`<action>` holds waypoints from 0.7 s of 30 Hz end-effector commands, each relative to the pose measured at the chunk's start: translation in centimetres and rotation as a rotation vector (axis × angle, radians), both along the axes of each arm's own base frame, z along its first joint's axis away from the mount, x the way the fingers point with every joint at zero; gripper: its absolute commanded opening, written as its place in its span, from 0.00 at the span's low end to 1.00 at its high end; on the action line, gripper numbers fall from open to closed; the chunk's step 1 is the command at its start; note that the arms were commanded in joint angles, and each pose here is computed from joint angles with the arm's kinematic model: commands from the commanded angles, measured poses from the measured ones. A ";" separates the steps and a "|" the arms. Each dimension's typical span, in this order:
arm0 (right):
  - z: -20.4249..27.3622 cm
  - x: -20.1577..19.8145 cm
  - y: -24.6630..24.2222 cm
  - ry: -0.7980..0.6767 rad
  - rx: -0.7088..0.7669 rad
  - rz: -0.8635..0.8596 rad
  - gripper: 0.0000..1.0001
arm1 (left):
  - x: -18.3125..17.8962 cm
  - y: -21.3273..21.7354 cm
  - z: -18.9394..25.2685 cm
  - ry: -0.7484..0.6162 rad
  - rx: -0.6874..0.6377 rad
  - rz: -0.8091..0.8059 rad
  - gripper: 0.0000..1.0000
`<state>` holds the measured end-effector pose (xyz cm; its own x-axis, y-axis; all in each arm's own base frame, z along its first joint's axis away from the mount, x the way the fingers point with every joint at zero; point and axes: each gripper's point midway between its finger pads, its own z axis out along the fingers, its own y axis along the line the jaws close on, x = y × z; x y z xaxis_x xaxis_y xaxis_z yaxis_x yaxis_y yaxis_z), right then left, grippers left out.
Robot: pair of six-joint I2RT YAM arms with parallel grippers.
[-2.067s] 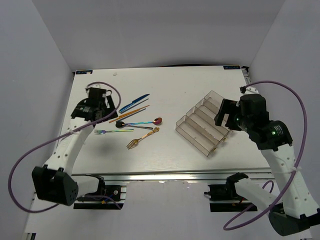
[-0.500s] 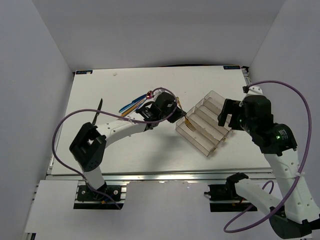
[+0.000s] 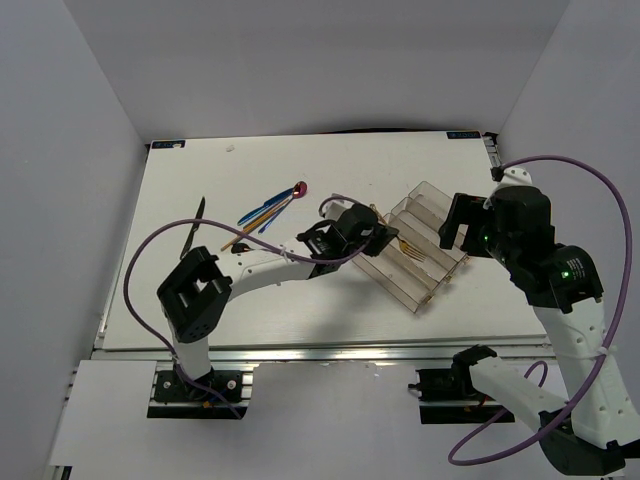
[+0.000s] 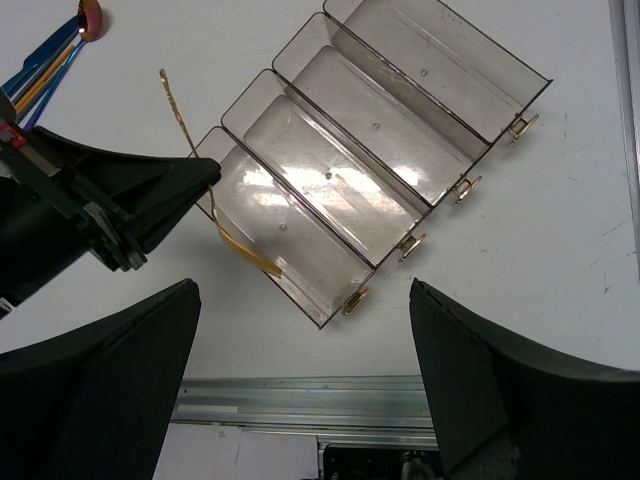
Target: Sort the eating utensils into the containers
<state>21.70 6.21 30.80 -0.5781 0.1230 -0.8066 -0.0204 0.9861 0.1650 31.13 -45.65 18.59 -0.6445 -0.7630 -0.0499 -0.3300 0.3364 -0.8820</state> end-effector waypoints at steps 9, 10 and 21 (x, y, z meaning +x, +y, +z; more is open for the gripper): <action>1.7 -0.1 0.1 -0.047 0.010 0.015 0.89 | -2.6 -3.0 -4.1 0.096 -0.002 -0.032 0.00; 1.8 -0.2 0.1 -0.051 0.013 0.016 0.89 | -2.9 -3.2 -4.8 0.109 0.009 -0.038 0.00; 1.5 -0.7 -0.1 -0.050 0.016 0.020 0.89 | -5.0 -3.5 -5.5 0.136 0.042 -0.059 0.33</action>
<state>21.16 6.24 30.89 -0.5794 0.1218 -0.8059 -0.0314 0.9847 0.1714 26.86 -48.49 10.31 -0.6876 -0.7260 -0.0090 -0.4395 0.4261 -0.7908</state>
